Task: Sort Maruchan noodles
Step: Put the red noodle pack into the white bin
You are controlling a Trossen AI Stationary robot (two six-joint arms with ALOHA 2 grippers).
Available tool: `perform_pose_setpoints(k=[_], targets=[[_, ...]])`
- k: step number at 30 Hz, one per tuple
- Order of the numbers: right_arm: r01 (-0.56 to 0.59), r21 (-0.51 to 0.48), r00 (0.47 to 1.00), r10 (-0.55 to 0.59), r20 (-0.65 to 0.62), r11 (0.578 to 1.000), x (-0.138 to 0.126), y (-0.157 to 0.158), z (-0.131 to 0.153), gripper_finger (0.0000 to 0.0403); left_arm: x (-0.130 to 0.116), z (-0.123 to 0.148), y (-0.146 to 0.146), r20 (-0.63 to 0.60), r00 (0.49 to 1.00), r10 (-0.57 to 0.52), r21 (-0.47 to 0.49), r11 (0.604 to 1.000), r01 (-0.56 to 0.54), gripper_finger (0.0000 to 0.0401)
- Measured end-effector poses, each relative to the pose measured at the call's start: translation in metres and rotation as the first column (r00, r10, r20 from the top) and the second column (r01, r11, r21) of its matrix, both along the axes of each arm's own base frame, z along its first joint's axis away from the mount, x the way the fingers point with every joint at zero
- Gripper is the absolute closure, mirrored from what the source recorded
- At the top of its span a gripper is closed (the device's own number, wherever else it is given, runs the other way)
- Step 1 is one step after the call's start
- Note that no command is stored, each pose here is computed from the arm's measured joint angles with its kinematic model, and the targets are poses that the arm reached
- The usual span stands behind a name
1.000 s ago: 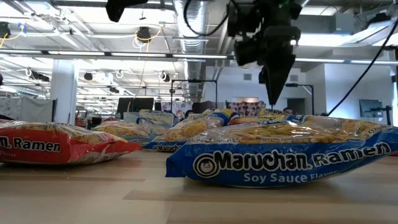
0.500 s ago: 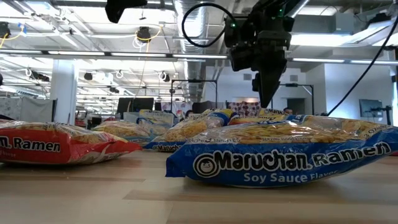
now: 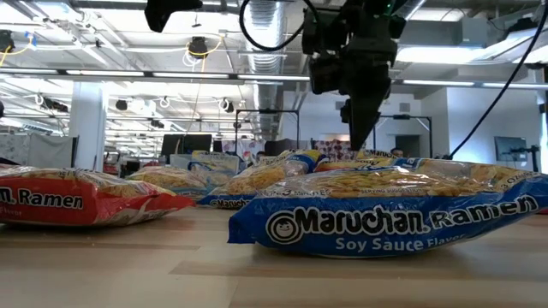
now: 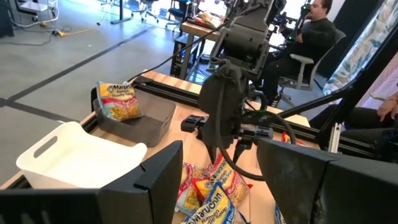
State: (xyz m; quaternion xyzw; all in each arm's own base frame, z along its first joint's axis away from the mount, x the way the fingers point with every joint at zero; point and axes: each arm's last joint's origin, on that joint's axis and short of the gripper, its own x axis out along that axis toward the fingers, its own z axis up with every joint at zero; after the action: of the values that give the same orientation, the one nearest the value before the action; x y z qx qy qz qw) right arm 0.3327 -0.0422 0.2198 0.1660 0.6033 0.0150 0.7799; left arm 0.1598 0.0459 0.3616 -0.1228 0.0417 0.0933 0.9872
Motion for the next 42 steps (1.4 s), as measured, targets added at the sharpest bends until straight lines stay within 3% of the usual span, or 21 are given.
perform_pose_setpoints(k=[20, 25, 34, 42], targets=[[0.021, 0.022, 0.987, -0.017, -0.158, 1.000, 0.013, 0.001, -0.047, 0.0179, 0.000, -0.003, 0.000, -0.028, 1.000, 0.000, -0.008, 1.000, -0.001, 0.0205], [0.033, 0.023, 0.987, -0.029, -0.157, 0.999, 0.014, 0.002, -0.047, 0.0232, 0.000, -0.003, 0.000, -0.027, 1.000, 0.000, -0.008, 1.000, -0.001, 0.0205], [0.054, 0.030, 0.985, -0.049, -0.163, 0.998, 0.014, 0.002, -0.047, 0.0387, 0.000, -0.003, 0.000, -0.027, 1.000, 0.000, -0.005, 1.000, 0.000, 0.0205], [0.063, 0.022, 0.977, -0.057, -0.204, 0.998, 0.011, 0.003, -0.043, 0.0397, 0.000, -0.003, 0.000, -0.027, 1.000, 0.000, -0.005, 1.000, 0.000, 0.0205]])
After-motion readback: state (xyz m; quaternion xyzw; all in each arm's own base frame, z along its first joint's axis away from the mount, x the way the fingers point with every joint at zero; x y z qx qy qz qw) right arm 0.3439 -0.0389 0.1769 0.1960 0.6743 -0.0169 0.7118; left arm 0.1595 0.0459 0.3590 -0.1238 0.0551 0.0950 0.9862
